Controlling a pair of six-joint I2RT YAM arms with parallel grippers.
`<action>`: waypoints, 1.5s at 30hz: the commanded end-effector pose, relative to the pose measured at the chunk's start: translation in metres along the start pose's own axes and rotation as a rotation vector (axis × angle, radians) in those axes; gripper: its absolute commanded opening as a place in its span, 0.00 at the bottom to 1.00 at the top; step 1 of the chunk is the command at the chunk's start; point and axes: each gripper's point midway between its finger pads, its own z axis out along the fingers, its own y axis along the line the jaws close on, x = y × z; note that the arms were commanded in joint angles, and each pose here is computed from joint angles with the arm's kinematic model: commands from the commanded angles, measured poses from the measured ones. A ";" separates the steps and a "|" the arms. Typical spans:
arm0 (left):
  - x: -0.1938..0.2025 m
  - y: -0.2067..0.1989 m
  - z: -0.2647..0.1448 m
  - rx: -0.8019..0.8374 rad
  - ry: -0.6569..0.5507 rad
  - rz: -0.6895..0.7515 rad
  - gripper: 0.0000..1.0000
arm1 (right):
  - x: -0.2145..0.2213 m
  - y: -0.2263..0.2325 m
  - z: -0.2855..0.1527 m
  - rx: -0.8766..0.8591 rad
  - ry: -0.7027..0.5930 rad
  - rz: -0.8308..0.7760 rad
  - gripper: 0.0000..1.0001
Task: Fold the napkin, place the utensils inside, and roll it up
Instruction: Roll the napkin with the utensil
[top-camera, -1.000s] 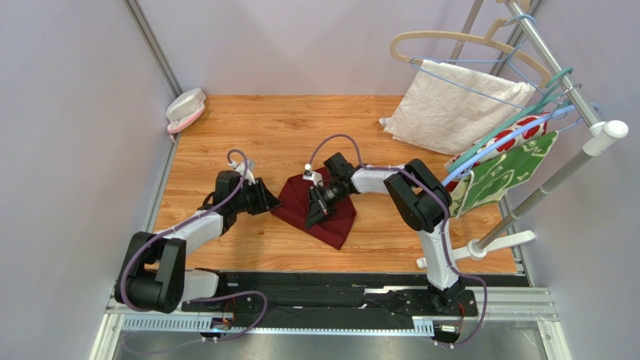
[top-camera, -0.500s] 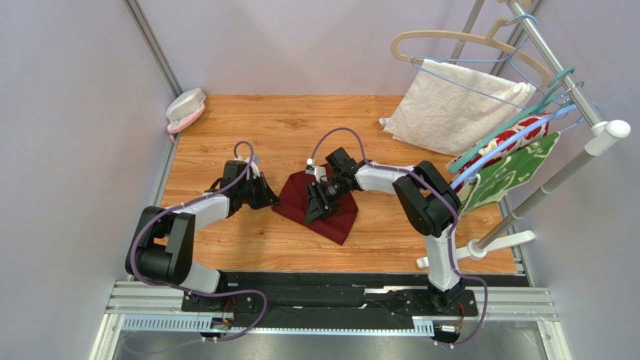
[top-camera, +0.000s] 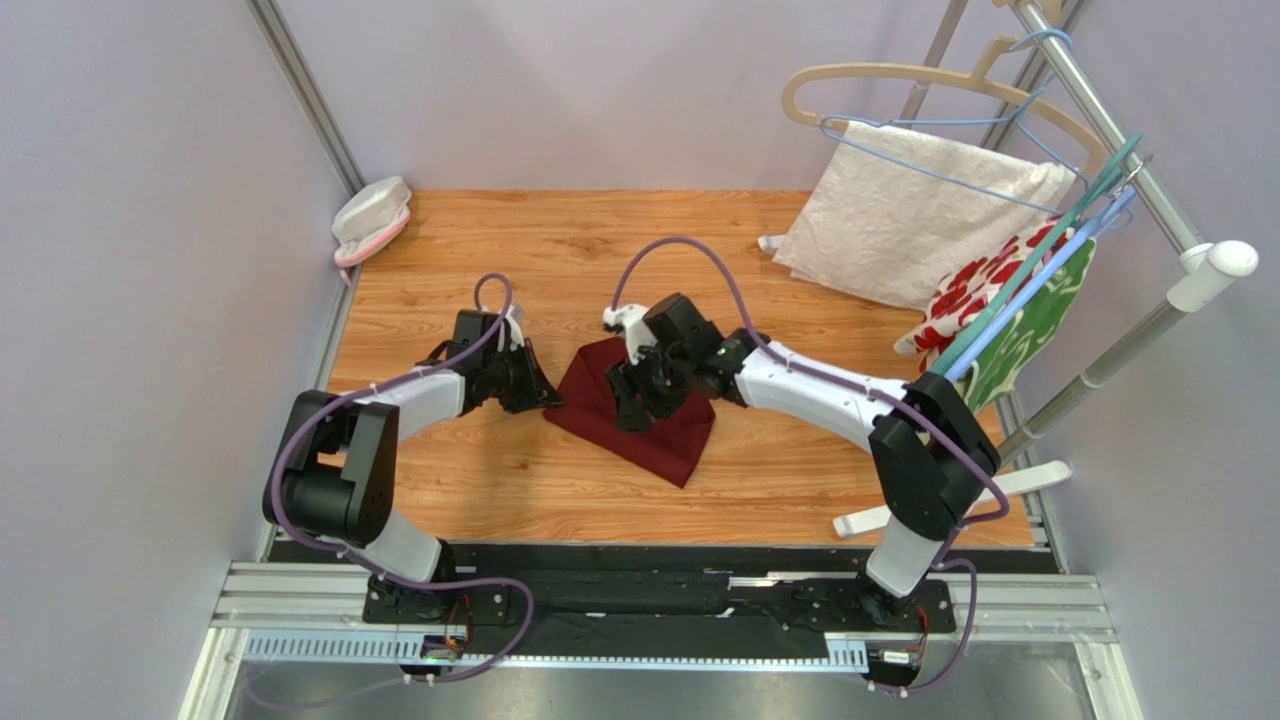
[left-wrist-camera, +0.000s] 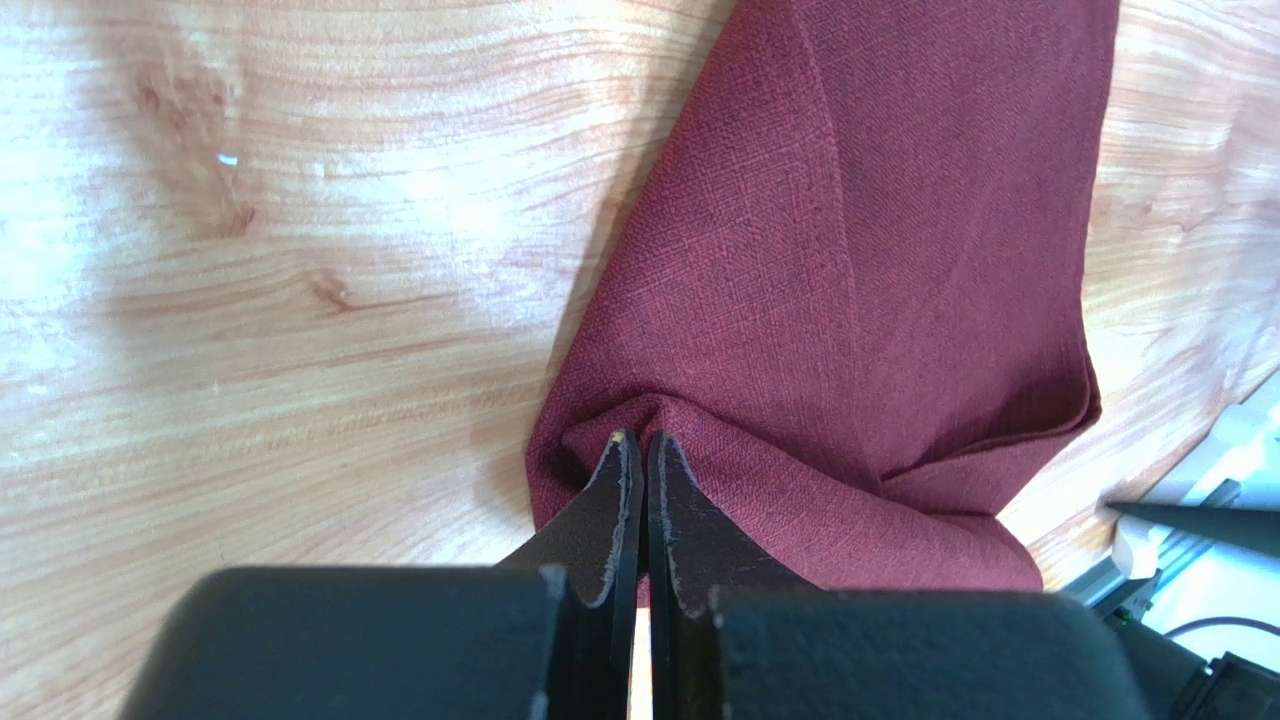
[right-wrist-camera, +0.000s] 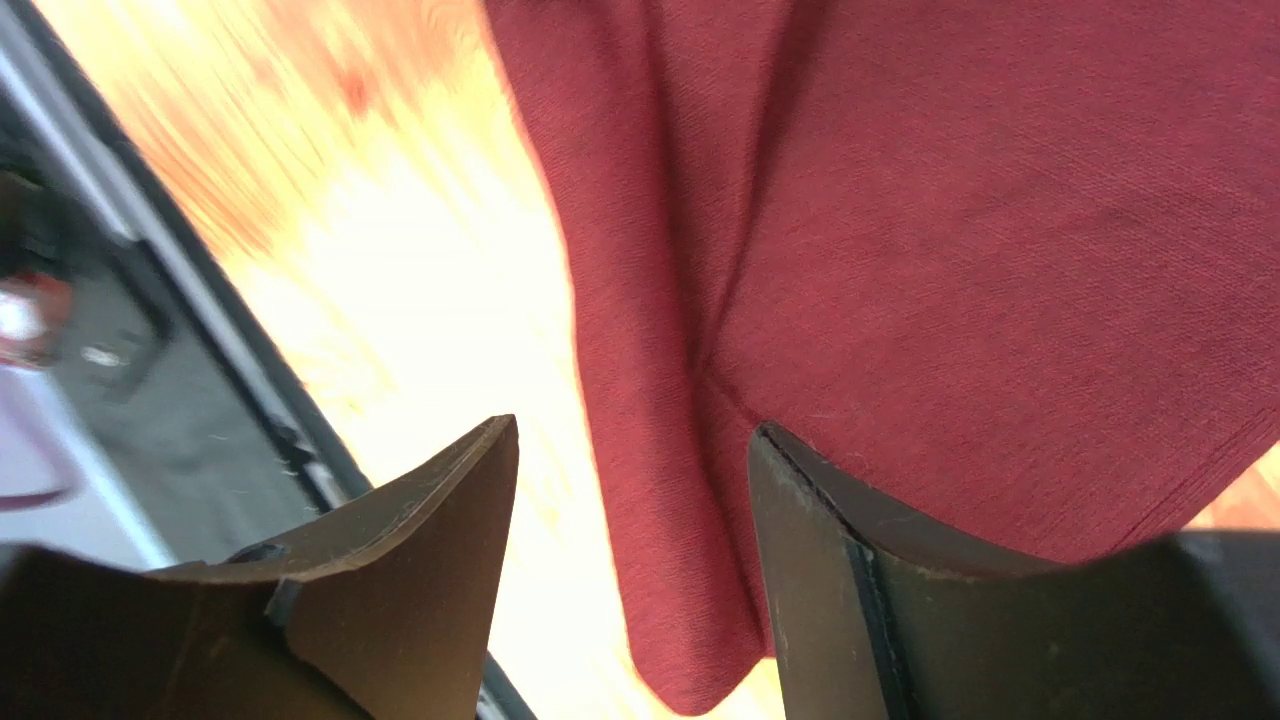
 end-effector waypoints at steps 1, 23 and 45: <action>-0.010 -0.004 0.001 -0.008 -0.005 0.019 0.00 | 0.014 -0.002 0.005 0.207 -0.031 -0.166 0.61; -0.012 -0.005 0.001 -0.009 0.016 0.027 0.00 | 0.070 -0.006 0.050 0.380 0.094 -0.368 0.30; -0.038 -0.020 -0.047 -0.006 -0.213 0.139 0.57 | 0.094 0.019 0.059 -0.222 0.222 0.016 0.18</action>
